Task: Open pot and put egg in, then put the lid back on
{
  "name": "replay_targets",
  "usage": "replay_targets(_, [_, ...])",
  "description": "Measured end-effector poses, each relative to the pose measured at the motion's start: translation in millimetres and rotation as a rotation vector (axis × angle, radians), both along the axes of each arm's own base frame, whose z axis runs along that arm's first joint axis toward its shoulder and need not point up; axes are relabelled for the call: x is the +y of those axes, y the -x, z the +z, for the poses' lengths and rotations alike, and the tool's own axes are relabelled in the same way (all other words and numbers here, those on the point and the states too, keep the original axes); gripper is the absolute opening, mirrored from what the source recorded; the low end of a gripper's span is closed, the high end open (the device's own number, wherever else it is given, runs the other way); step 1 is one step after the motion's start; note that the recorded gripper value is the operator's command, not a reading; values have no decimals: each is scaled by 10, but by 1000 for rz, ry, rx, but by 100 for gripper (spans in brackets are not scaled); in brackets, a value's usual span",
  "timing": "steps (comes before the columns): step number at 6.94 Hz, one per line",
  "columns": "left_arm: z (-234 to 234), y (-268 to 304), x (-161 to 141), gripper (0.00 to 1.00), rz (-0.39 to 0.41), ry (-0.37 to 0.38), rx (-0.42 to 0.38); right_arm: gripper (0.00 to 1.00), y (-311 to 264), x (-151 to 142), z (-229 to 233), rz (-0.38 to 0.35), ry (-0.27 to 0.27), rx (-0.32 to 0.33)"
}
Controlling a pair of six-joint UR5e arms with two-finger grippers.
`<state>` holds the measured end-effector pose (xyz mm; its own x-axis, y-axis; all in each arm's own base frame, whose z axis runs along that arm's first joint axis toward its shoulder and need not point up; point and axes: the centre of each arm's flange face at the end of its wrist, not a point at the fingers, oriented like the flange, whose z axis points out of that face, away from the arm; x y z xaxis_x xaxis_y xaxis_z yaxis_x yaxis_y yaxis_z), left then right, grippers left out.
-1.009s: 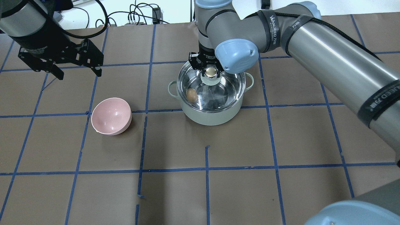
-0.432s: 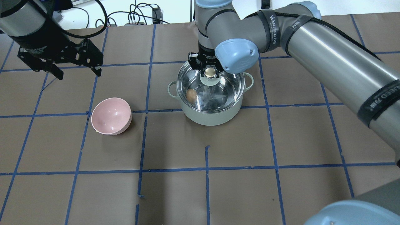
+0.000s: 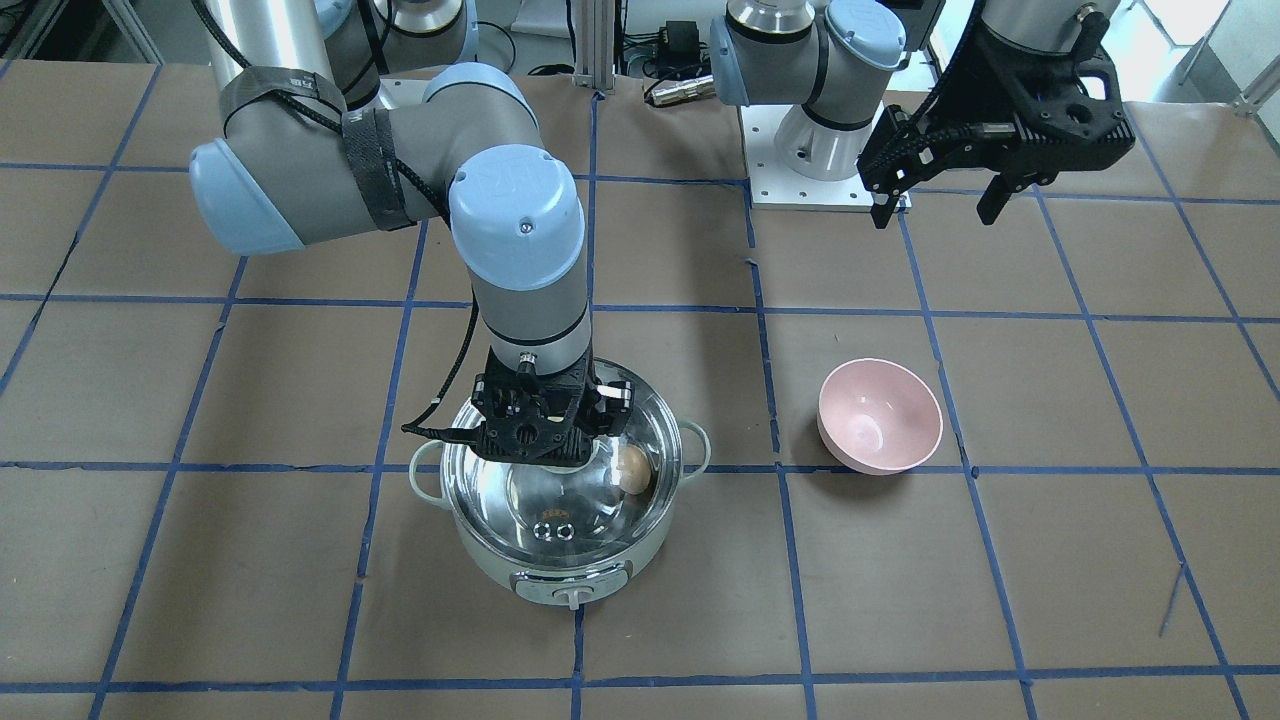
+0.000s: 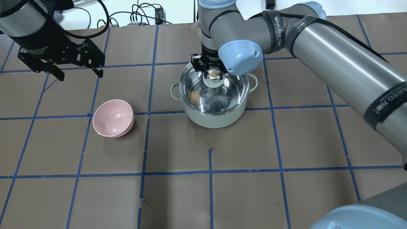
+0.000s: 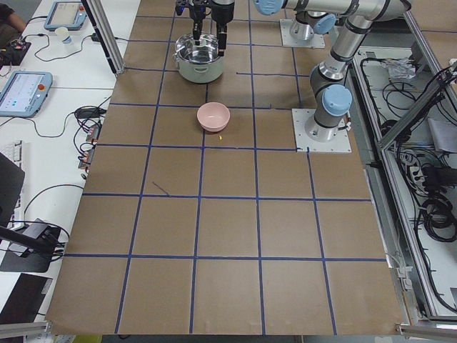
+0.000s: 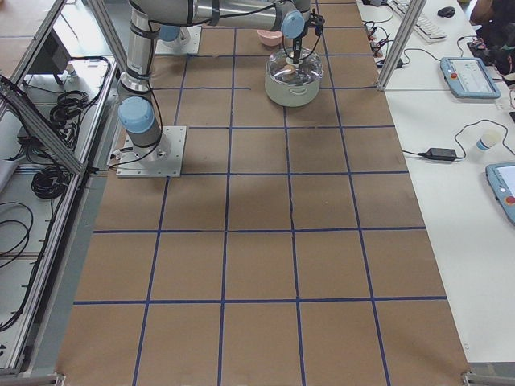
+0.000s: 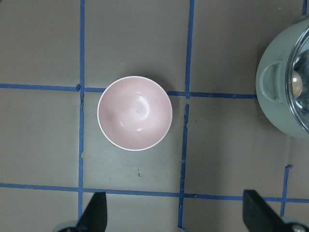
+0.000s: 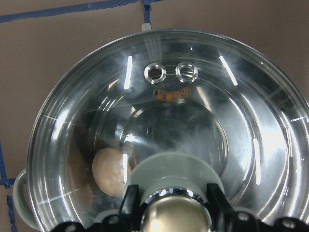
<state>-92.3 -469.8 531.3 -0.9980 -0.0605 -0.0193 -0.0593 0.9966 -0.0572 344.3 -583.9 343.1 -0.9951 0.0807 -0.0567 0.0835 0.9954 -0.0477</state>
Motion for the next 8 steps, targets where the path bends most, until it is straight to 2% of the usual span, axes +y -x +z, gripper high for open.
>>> replay_targets(2, [-1, 1, -1, 100, -1, 0, 0, 100, 13, 5, 23, 1, 1, 8])
replay_targets(4, [-1, 4, 0, 100, -1, 0, 0, 100, 81, 42, 234, -2, 2, 34])
replay_targets(6, [-1, 5, 0, 100, -1, 0, 0, 100, 339, 193, 885, -21, 34, 37])
replay_targets(8, [-1, 4, 0, 100, 0, 0, 0, 99, 942, 415, 1557, -24, 63, 20])
